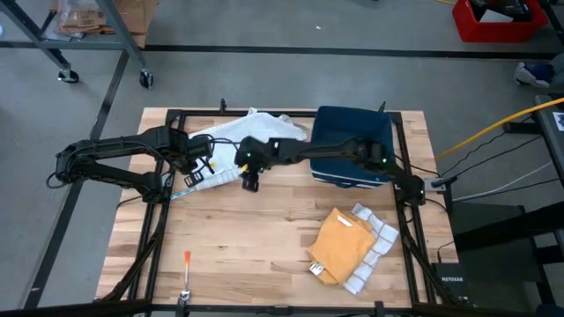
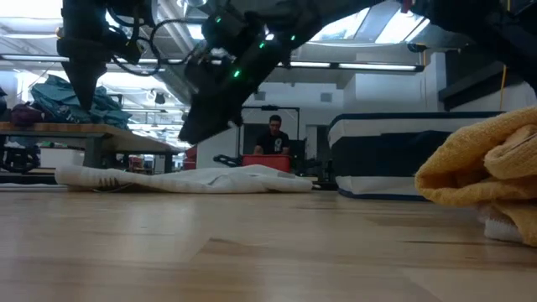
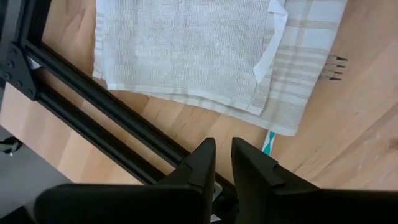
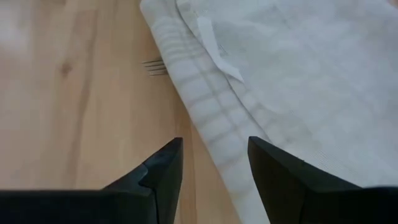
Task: Fold towel
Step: Fold the white-and-gray checkered towel
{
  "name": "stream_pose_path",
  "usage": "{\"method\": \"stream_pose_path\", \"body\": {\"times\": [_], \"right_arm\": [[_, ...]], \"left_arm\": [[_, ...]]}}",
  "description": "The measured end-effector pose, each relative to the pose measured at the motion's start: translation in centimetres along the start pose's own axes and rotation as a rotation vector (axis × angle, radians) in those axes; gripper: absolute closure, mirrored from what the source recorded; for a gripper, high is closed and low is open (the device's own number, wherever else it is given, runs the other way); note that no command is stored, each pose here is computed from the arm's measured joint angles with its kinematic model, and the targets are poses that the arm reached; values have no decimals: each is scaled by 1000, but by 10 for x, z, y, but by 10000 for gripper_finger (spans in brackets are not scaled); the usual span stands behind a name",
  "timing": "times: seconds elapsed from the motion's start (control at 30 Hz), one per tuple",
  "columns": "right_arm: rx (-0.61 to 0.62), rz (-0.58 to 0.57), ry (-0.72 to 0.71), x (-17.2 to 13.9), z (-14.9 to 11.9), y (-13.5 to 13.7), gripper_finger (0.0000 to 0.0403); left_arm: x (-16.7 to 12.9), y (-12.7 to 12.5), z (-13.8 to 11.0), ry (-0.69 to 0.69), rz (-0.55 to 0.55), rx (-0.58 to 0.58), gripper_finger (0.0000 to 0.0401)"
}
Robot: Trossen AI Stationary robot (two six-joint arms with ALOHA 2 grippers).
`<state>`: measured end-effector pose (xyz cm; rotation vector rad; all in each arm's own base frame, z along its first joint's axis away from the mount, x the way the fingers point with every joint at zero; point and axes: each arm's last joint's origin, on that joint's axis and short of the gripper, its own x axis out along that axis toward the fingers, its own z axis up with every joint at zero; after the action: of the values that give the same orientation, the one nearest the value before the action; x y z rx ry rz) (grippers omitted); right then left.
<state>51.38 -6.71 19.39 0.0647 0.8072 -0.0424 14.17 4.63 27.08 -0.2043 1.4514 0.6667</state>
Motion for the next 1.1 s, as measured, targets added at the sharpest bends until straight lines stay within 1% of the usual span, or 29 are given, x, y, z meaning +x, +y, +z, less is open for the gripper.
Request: {"method": "stream_pose_path", "body": {"times": [0.13,0.23,0.37,0.47,0.63,0.73,0.9,1.0,1.1], "right_arm": [[-5,-35,-25,25,-9,4,219],[54,-36,-26,39,-16,5,219],[97,-59,2,54,-28,3,219],[143,-49,21,63,-35,3,219],[219,43,109,66,-44,8,219],[223,92,183,65,-50,14,219],[234,225,296,62,-59,30,219],[234,261,347,61,-63,39,219],[240,300,399,59,-68,45,219]], "left_arm": [[0,0,0,-1,0,9,362],[0,0,0,-2,0,9,367],[0,0,0,-3,0,8,371],[0,0,0,-3,0,9,374],[0,0,0,-1,4,10,376],[0,0,0,-1,5,34,375],[0,0,0,-1,5,71,375],[0,0,0,2,6,74,375],[0,0,-1,7,8,109,375]]}}
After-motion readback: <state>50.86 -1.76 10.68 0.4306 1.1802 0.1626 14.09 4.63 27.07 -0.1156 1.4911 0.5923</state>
